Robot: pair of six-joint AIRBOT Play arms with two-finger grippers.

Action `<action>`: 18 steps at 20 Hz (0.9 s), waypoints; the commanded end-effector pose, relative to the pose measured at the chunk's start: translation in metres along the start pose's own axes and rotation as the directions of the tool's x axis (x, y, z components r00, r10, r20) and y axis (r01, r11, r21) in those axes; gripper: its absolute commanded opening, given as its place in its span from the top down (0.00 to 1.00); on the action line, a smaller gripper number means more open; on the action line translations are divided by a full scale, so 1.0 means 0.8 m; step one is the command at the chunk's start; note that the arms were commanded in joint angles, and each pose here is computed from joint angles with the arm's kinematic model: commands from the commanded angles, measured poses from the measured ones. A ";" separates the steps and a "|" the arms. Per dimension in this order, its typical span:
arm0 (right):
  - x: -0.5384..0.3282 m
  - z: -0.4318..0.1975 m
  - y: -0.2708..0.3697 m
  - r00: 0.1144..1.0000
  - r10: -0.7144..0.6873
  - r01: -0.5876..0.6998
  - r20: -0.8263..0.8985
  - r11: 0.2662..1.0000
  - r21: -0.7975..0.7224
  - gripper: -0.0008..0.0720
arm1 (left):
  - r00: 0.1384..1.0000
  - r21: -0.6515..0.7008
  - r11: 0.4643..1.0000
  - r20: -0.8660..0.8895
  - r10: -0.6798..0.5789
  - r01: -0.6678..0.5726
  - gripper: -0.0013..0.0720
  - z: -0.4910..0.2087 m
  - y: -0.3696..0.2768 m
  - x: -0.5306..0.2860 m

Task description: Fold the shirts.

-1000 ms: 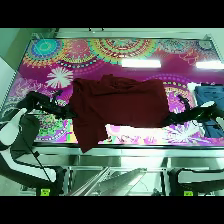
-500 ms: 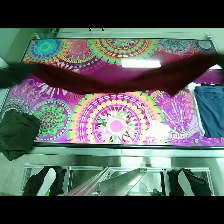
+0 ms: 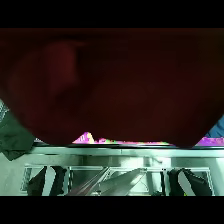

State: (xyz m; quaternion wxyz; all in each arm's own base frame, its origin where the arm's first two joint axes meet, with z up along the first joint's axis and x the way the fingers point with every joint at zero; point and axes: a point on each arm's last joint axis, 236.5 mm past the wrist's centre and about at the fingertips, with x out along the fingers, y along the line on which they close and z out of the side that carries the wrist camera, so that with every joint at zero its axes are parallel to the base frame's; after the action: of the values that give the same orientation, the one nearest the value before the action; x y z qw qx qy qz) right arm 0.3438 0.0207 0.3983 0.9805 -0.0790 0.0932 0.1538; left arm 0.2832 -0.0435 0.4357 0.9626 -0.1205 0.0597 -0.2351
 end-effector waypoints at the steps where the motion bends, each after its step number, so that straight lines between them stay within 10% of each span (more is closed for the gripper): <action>1: 0.111 -0.128 -0.005 0.951 0.191 -0.143 -0.242 0.969 0.201 0.97 | 0.957 -0.180 0.984 -0.285 -0.046 -0.006 0.96 -0.124 0.080 0.082; 9: 0.335 -0.446 -0.005 0.802 0.420 -0.060 -0.425 0.765 0.642 0.97 | 0.760 -0.283 0.950 -0.644 -0.088 -0.130 0.97 -0.431 0.229 0.348; 18: 0.409 -0.427 -0.035 0.846 0.443 -0.092 -0.297 0.669 0.737 0.97 | 0.809 -0.244 0.961 -0.586 -0.036 -0.134 0.96 -0.418 0.285 0.432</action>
State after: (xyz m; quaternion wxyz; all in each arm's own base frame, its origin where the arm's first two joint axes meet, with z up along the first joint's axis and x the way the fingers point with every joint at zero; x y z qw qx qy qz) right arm 0.5964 0.0261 0.0072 0.8568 0.2633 0.3796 0.2290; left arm 0.6219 -0.0798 0.0489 0.8782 -0.1734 0.3817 -0.2301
